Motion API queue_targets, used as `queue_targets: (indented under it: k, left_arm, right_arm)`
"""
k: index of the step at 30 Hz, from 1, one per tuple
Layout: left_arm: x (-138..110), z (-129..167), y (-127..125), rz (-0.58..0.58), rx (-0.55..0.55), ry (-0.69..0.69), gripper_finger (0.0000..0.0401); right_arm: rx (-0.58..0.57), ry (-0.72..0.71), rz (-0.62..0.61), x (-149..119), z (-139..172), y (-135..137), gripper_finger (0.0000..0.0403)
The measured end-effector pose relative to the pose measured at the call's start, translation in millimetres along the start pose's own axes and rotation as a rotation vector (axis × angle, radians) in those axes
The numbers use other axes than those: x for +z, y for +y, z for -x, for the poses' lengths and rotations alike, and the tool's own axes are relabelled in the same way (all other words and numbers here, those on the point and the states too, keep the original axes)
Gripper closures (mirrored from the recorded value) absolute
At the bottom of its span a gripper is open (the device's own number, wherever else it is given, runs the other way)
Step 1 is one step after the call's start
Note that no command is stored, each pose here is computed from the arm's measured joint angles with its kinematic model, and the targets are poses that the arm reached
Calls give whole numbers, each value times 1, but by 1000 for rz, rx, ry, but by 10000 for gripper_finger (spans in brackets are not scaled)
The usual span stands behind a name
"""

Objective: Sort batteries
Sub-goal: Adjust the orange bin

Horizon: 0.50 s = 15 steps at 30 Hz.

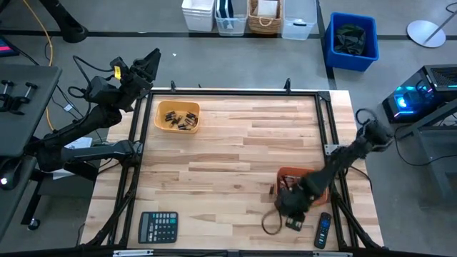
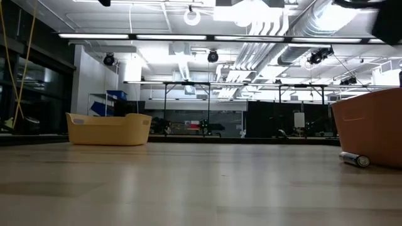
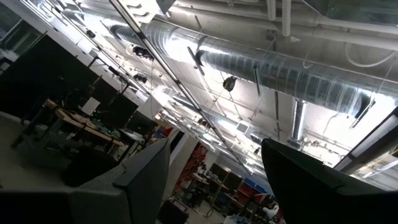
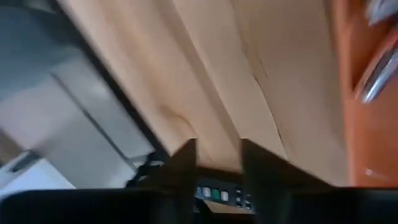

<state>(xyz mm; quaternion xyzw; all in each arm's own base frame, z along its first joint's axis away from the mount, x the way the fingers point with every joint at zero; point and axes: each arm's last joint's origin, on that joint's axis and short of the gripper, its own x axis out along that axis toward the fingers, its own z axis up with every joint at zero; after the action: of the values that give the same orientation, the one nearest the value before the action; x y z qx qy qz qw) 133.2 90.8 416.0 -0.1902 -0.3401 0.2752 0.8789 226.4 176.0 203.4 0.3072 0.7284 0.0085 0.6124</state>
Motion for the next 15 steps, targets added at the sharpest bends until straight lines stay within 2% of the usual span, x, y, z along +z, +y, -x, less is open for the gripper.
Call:
queue_targets:
  k: [3,4,7,15]
  left_arm:
    - [0,0,0,-13,1,0,153]
    - [0,0,0,-14,0,0,153]
    - [0,0,0,-14,1,0,153]
    - [0,0,0,-12,7,-5,153]
  right_arm:
    - [-95,40,-74,-3,-28,-9,366]
    - [-133,34,-108,-1,-35,-13,383]
    - [-212,-18,-193,5,-43,-21,383]
    - [-400,-122,-194,31,-32,-48,399]
